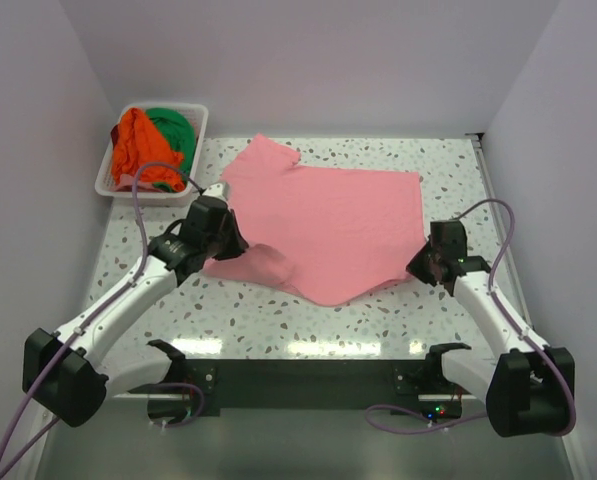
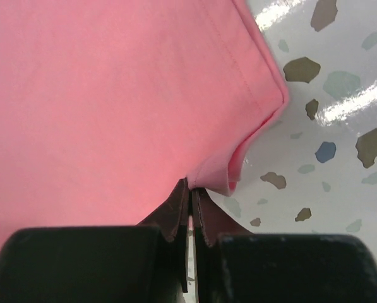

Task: Fold and stack the t-shirts
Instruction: Fold the tshirt

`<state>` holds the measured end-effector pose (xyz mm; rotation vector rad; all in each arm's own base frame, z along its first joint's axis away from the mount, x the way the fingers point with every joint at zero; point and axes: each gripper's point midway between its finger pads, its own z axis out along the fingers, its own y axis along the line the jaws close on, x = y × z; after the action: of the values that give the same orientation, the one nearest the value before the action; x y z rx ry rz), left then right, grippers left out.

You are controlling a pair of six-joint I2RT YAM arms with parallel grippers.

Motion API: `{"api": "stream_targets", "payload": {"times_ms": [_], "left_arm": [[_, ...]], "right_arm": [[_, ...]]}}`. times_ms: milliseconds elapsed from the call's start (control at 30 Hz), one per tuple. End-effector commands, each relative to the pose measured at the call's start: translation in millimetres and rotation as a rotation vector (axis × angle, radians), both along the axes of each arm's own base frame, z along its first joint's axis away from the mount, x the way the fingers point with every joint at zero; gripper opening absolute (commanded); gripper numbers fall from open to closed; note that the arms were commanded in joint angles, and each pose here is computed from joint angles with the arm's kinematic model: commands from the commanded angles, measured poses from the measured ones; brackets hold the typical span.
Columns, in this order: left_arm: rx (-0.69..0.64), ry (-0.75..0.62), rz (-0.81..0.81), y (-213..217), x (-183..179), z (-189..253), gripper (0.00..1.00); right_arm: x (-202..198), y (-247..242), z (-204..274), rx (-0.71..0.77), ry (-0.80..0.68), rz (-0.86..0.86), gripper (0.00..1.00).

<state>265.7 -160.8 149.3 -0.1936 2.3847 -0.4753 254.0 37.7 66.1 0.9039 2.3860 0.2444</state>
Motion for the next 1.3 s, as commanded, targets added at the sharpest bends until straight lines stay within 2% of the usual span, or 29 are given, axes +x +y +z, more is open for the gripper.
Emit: {"api": "stream_targets", "payload": {"times_ms": [0,300,467,933,1267], "left_arm": [[0.007,-0.152,0.018,-2,38,38,0.0],[0.059,-0.243,0.111,17,68,59,0.0],[0.068,-0.257,0.148,29,80,57,0.0],[0.07,-0.262,0.149,41,122,45,0.0],[0.074,-0.274,0.106,43,151,41,0.0]], "right_arm": [[25,-3,25,-0.041,-0.082,0.031,0.0],[50,-1,34,-0.048,-0.078,0.048,0.0],[60,-4,35,-0.067,-0.07,0.04,0.0],[78,-21,48,-0.142,-0.096,-0.031,0.0],[93,-18,47,-0.148,-0.125,0.001,0.0]]}}
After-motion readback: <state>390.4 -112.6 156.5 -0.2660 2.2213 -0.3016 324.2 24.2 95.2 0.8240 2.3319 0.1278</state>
